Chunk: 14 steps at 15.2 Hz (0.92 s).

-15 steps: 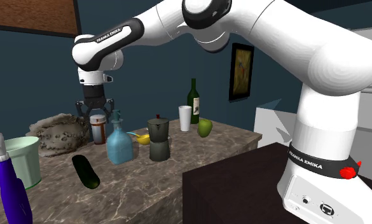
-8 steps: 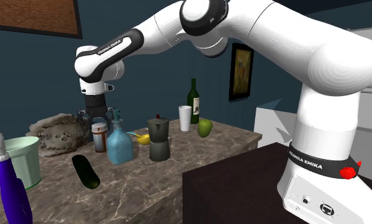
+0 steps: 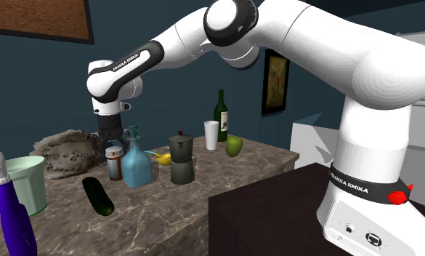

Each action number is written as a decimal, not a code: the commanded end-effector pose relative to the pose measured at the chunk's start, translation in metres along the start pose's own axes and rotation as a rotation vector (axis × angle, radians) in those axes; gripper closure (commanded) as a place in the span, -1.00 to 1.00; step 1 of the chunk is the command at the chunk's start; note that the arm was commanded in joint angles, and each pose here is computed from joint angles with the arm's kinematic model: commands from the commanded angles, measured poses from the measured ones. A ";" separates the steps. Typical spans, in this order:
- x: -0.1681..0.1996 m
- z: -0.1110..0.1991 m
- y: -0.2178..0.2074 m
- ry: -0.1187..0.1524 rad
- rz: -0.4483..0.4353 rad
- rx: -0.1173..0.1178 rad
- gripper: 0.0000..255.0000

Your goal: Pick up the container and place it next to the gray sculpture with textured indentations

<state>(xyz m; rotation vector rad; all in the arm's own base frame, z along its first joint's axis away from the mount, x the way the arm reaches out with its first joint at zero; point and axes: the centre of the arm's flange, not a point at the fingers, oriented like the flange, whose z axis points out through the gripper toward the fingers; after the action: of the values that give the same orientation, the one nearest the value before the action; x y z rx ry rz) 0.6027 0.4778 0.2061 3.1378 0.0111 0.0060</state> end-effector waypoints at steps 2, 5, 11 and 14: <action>0.000 0.000 0.000 0.001 0.000 0.000 1.00; 0.000 0.000 0.000 0.001 0.000 0.000 -1.00; 0.000 -0.013 0.000 0.001 0.000 0.000 -1.00; 0.000 -0.050 0.000 0.001 0.000 0.000 -1.00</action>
<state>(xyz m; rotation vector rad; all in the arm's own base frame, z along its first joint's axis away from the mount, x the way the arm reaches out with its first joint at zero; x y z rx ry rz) 0.6020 0.4781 0.2464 3.1387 0.0112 0.0074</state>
